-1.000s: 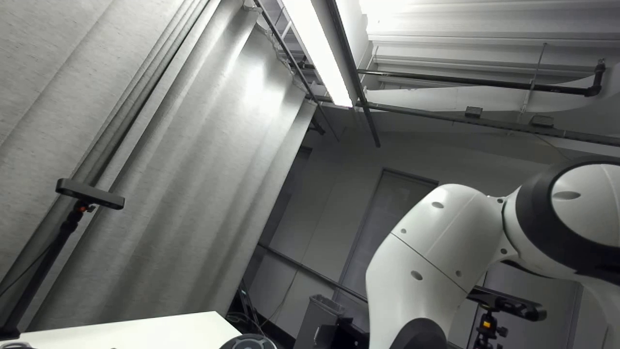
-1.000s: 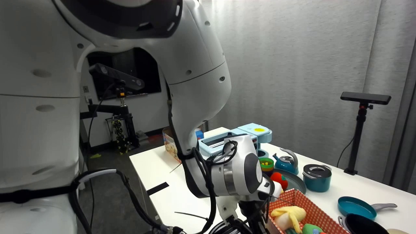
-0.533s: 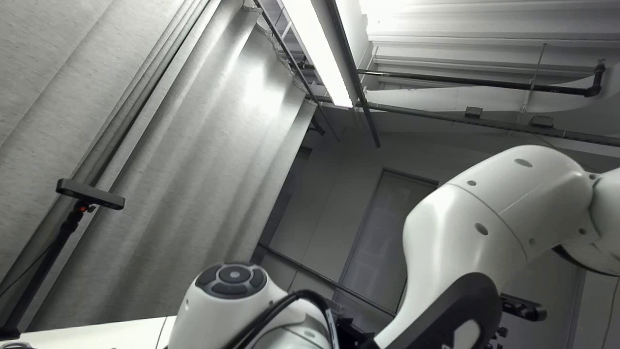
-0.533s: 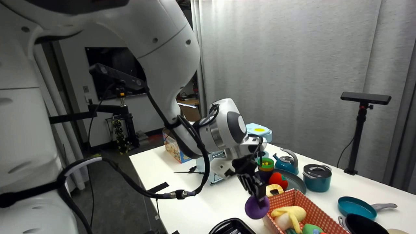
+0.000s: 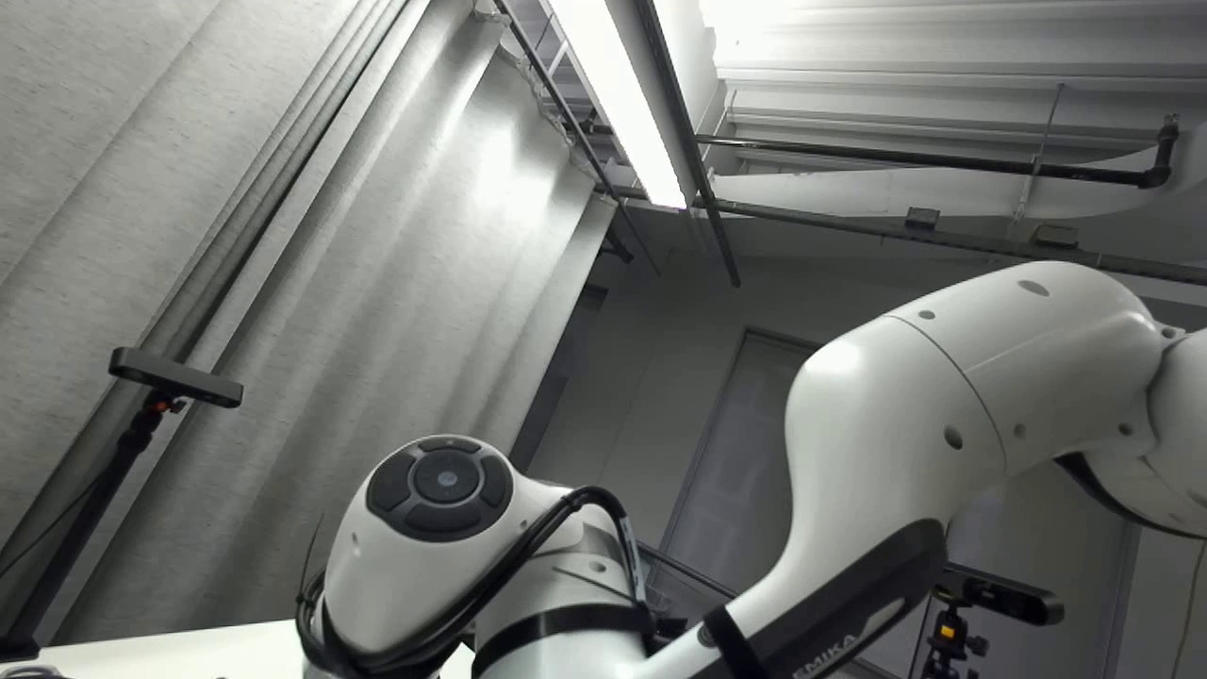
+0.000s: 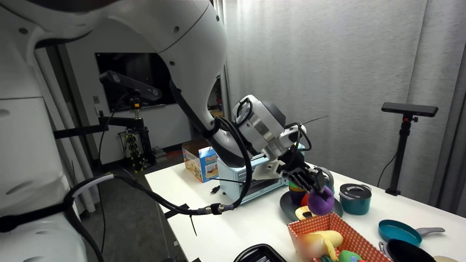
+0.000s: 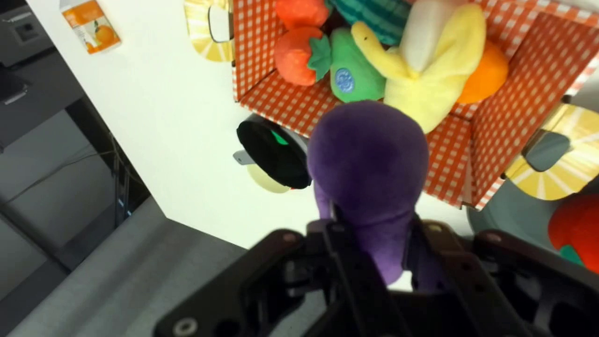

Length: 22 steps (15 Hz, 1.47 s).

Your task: Pick up the three toys and place them in the basket.

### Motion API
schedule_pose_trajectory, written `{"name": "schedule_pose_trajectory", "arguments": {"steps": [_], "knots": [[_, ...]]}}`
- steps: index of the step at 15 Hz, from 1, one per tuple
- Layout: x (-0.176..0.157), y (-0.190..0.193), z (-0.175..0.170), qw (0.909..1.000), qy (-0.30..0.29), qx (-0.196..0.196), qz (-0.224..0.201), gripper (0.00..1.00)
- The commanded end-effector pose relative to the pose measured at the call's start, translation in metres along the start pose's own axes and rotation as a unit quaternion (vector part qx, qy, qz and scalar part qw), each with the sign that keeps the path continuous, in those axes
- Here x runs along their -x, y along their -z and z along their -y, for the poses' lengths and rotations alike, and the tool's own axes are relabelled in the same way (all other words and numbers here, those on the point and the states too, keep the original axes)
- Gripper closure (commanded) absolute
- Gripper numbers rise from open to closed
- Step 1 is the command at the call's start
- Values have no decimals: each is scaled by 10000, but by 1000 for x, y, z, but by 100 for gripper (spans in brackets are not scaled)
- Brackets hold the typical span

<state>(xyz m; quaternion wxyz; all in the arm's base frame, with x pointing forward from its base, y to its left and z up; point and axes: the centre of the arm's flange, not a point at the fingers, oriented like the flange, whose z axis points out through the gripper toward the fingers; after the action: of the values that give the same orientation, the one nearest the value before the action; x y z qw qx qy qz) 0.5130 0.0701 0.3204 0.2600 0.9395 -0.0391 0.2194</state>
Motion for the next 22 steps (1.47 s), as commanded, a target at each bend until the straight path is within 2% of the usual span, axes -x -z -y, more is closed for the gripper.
{"name": "schedule_pose_trajectory", "arguments": {"steps": [1, 2, 3, 4, 9, 11, 16, 22], "knots": [[-12, -41, -1, 9986, -95, 485, -190, 94], [-12, -49, -5, 9981, -137, 573, -157, 49], [-11, -57, -9, 9978, -175, 638, -96, 49], [-9, -63, -12, 9974, -198, 687, -22, 42], [3, -73, -18, 9968, -268, 720, 223, 4], [4, -67, -15, 9969, -299, 683, 230, 0], [9, -40, -17, 9971, -504, 515, 231, 0], [43, 6, -5, 9899, -973, -166, 1018, 0]]}}
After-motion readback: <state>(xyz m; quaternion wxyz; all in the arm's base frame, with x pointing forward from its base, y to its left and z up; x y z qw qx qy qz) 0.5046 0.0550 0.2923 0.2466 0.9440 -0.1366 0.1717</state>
